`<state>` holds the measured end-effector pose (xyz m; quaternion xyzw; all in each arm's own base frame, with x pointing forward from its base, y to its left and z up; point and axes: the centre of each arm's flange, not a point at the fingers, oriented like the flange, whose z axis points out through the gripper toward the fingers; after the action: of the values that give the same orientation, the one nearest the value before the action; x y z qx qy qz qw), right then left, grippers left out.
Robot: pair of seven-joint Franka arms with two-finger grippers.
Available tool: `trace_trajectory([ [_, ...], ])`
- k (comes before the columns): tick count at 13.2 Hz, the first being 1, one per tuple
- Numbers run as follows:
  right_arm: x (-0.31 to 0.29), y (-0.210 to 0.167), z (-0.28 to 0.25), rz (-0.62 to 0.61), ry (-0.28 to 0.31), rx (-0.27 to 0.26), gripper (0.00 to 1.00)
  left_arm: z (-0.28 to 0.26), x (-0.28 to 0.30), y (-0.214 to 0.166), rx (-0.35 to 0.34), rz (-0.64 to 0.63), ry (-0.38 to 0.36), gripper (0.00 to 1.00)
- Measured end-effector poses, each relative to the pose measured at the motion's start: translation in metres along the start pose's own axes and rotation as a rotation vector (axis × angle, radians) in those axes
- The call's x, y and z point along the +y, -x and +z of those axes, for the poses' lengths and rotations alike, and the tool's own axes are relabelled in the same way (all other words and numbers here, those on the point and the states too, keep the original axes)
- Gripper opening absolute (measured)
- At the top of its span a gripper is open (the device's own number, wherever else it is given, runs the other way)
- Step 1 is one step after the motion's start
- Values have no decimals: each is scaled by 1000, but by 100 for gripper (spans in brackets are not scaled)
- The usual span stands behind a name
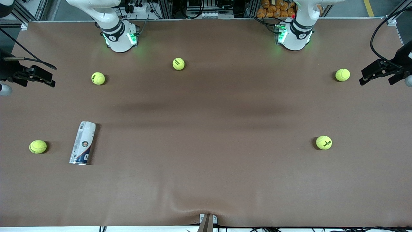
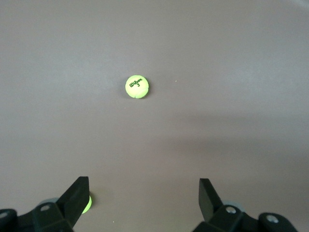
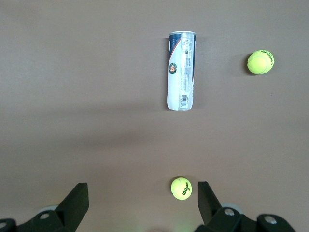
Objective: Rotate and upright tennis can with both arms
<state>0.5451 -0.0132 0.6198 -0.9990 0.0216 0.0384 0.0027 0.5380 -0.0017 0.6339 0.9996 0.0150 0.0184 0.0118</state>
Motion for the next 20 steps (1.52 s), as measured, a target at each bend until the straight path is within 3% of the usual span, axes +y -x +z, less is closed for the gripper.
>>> trace_trajectory([
  [20, 3, -7, 10, 9, 0, -13, 100, 2, 13, 4, -29, 15, -2, 100],
])
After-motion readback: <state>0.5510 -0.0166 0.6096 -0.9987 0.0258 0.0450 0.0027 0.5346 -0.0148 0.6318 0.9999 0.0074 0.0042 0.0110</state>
